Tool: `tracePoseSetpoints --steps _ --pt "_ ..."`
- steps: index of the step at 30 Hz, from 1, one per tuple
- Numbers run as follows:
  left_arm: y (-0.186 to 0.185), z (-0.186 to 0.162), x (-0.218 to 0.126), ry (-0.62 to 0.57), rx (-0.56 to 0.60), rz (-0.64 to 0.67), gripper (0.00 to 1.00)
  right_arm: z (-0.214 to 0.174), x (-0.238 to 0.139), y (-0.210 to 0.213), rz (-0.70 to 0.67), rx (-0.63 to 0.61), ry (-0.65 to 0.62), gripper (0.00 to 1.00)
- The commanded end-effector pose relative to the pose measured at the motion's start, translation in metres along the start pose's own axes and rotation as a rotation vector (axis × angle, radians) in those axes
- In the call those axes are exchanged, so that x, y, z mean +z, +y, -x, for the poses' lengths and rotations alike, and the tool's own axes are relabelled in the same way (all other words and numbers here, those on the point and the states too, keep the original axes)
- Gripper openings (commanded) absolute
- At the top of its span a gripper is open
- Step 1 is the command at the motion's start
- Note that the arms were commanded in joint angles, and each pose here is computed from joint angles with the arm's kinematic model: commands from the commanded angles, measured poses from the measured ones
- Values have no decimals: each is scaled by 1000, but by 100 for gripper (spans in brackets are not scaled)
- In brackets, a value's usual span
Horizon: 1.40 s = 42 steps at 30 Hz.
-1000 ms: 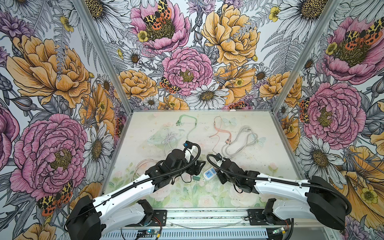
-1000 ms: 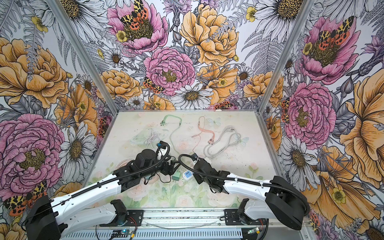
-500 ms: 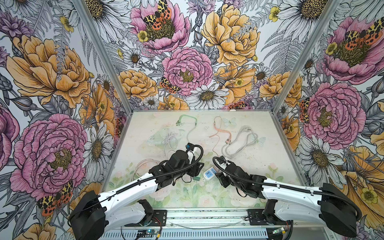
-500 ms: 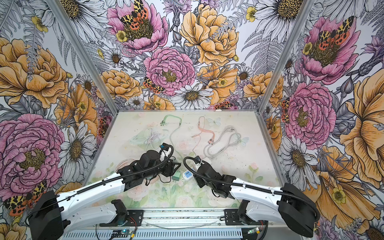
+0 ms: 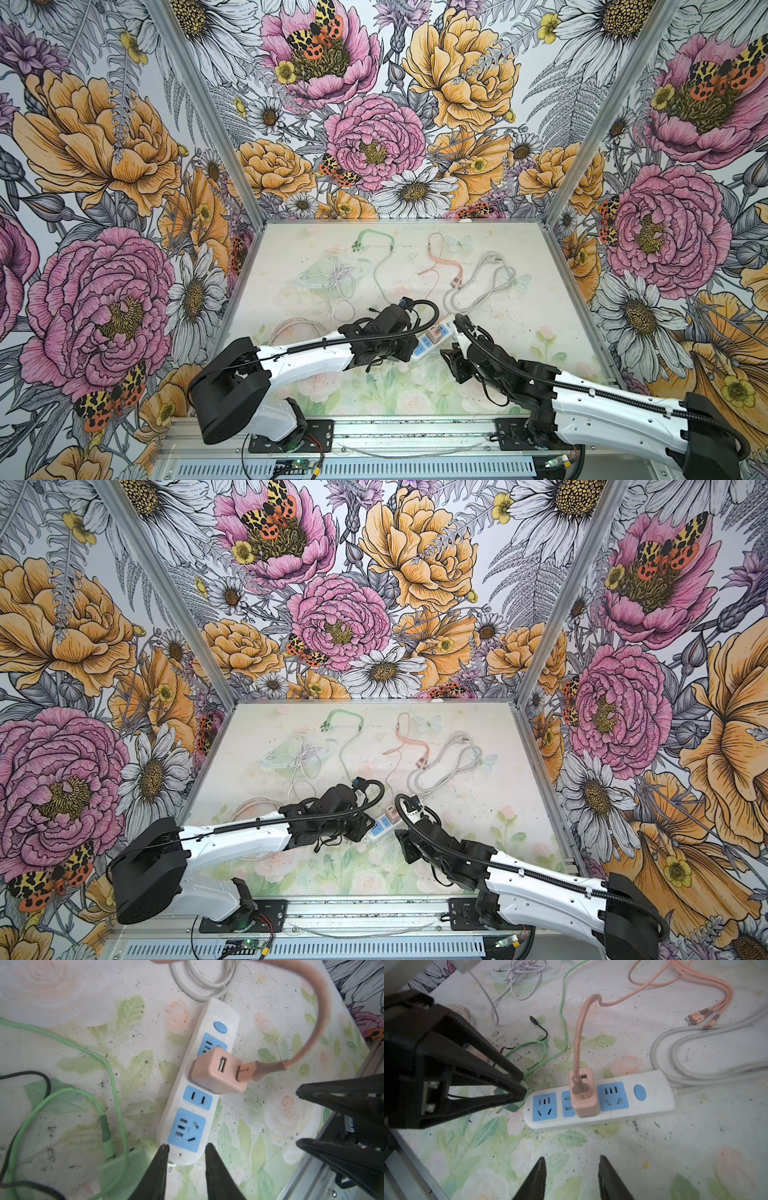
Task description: Insert the plug
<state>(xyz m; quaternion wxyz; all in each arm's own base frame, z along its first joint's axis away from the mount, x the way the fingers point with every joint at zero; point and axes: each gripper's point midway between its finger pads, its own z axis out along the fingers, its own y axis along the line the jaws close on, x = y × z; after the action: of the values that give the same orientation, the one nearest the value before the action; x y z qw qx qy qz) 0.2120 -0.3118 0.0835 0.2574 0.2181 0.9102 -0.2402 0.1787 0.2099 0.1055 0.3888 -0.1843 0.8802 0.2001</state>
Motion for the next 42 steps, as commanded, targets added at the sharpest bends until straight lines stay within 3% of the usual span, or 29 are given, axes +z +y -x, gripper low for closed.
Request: tracePoseSetpoints --steps 1,7,16,29,42 --pt "0 6 4 -6 -33 29 26 12 -9 -9 -19 96 -69 44" --pt "8 5 10 1 -78 68 18 21 -22 -23 -28 129 -115 30" --pt "23 -1 18 33 -150 133 15 15 -8 -31 -64 125 -9 31" --pt "41 -12 23 76 -229 179 15 16 -5 -43 -134 175 3 30" --pt "3 -39 34 195 -148 56 16 26 -20 -56 -179 245 -34 29"
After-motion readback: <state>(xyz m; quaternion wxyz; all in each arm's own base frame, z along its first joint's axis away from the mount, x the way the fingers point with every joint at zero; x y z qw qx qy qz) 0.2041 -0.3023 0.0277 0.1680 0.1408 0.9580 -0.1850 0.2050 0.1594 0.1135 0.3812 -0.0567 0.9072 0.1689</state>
